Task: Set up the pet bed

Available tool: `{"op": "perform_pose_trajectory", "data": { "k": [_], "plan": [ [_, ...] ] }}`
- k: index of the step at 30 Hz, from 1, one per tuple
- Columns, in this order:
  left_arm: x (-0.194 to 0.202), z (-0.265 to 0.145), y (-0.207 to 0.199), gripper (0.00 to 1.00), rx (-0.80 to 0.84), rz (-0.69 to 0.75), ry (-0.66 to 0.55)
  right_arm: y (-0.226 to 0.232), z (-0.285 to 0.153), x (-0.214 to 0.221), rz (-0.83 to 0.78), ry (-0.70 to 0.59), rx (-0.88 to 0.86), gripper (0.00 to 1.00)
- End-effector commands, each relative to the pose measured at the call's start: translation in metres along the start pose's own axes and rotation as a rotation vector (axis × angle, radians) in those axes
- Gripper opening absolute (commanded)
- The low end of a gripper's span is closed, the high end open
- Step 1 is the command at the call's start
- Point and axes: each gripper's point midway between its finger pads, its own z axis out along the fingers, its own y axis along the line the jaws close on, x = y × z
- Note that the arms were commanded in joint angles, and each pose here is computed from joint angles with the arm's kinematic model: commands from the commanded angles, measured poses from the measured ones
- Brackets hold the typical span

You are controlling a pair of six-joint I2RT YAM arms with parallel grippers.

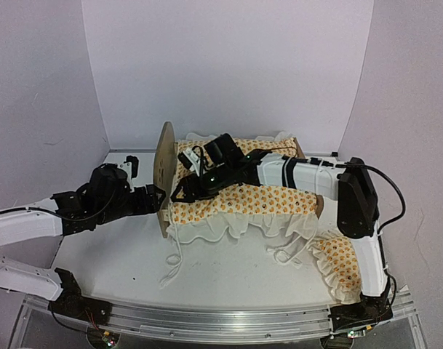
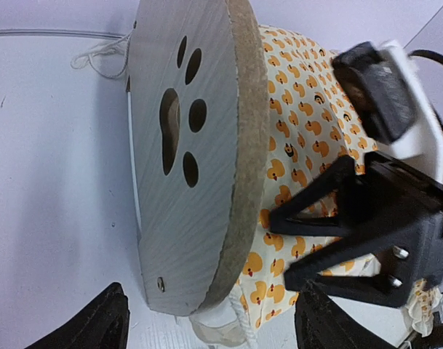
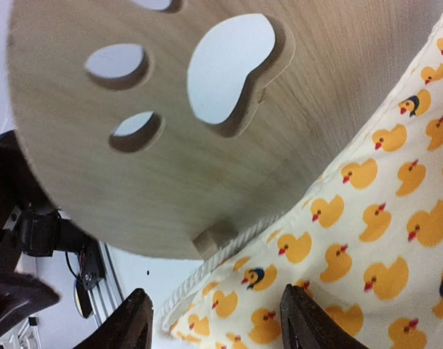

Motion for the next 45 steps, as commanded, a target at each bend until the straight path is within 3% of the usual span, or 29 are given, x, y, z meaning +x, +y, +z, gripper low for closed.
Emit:
{"op": "perform_pose_trajectory", "data": {
  "k": [1,8,12,15,18,21,27,40,45],
  "plan": [
    [-0.029,0.007,-0.018,0.77,0.008,-0.045,-0.049,0.052,-0.064,-0.01,-0.19,-0.03,-0.014,0.64],
    [-0.025,0.028,-0.014,0.65,-0.066,0.029,-0.015,0.048,-0.076,0.071,-0.446,0.062,0.151,0.64],
    [-0.022,0.031,-0.007,0.62,-0.103,0.046,-0.01,0.085,-0.046,0.093,-0.382,-0.066,0.065,0.6],
    [-0.023,0.023,0.0,0.64,-0.121,0.038,-0.027,0.1,-0.013,0.09,-0.298,-0.176,0.106,0.52],
    [-0.029,0.007,0.006,0.69,-0.124,0.019,-0.063,0.07,0.03,0.091,-0.127,-0.227,0.298,0.47],
    [-0.032,-0.005,0.011,0.71,-0.127,0.012,-0.086,0.05,0.058,0.093,-0.106,-0.281,0.438,0.41],
    [-0.038,-0.021,0.011,0.72,-0.097,0.011,-0.115,0.002,0.068,0.094,-0.05,-0.371,0.653,0.37],
    [-0.047,-0.053,0.006,0.72,-0.004,-0.013,-0.175,-0.061,0.09,0.081,-0.029,-0.389,0.764,0.38],
    [-0.053,-0.065,0.006,0.73,0.012,-0.01,-0.201,-0.068,0.102,0.1,-0.064,-0.327,0.772,0.24]
  ]
}}
